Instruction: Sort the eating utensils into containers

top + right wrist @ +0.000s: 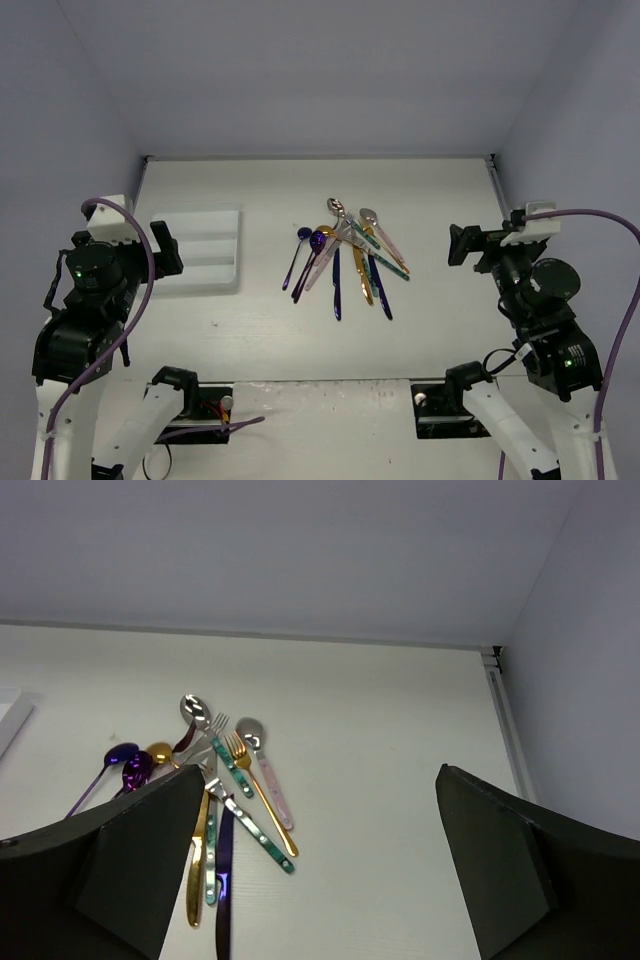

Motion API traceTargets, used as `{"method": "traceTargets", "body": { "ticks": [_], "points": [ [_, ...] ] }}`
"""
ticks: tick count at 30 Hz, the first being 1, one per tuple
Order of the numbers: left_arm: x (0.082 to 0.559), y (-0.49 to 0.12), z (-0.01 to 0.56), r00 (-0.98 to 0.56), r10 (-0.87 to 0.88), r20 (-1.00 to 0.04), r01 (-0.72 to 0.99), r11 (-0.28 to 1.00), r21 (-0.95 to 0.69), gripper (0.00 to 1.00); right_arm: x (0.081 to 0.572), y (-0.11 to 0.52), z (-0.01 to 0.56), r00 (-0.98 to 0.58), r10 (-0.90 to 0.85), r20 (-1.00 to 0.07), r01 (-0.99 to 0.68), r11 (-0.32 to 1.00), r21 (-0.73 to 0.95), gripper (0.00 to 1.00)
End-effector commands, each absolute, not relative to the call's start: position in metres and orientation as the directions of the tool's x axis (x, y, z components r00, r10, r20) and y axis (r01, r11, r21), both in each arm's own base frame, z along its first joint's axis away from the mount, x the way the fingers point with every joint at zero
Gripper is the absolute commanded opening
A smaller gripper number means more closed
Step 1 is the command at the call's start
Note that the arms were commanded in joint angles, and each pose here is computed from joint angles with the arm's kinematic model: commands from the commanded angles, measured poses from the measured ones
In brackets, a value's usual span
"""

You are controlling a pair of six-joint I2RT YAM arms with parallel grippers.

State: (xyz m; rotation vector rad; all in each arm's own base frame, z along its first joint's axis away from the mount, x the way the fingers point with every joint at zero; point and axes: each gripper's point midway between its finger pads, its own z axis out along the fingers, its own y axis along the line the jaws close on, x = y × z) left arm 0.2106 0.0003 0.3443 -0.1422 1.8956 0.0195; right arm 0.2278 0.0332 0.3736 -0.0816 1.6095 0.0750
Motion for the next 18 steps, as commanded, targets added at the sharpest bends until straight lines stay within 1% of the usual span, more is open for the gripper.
{"method": "traceTargets", "body": {
  "ticks": [1, 3, 7, 9, 13, 14, 16, 18],
  "points": [
    [0.210, 0.009, 0.351, -0.307, -0.092, -0.947, -0.156, 0.987, -0.046, 0.91, 0.239, 0.034, 0.376, -0.013, 0.006, -1.000, -0.075, 0.997, 0.007, 1.00],
    [0.209, 0.009, 0.347, -0.315, -0.098, -0.944, -0.158, 0.986, -0.050, 0.91, 0.244, 0.034, 0.368, -0.036, 0.007, -0.999, -0.059, 0.998, 0.009, 1.00],
    [0.211, 0.008, 0.338, -0.338, -0.113, -0.934, -0.164, 0.985, -0.060, 0.91, 0.256, 0.046, 0.348, -0.091, -0.020, -0.996, -0.106, 0.994, -0.010, 1.00],
    [0.212, 0.006, 0.334, -0.349, -0.125, -0.929, -0.164, 0.984, -0.071, 0.91, 0.268, 0.050, 0.340, -0.123, -0.017, -0.992, -0.099, 0.995, -0.005, 1.00],
    [0.211, -0.005, 0.323, -0.382, -0.156, -0.911, -0.133, 0.985, -0.113, 0.91, 0.308, 0.057, 0.303, -0.268, 0.046, -0.962, -0.016, 0.999, 0.052, 1.00],
    [0.210, -0.006, 0.321, -0.385, -0.161, -0.909, -0.128, 0.984, -0.120, 0.91, 0.318, 0.063, 0.300, -0.291, 0.040, -0.956, -0.030, 0.998, 0.051, 1.00],
    [0.209, -0.008, 0.314, -0.396, -0.171, -0.902, -0.128, 0.983, -0.130, 0.91, 0.345, 0.076, 0.270, -0.391, 0.033, -0.920, -0.030, 0.998, 0.049, 1.00],
    [0.206, -0.008, 0.310, -0.396, -0.188, -0.899, -0.132, 0.980, -0.147, 0.91, 0.366, 0.083, 0.256, -0.440, 0.035, -0.897, -0.022, 0.999, 0.049, 1.00]
  ]
}}
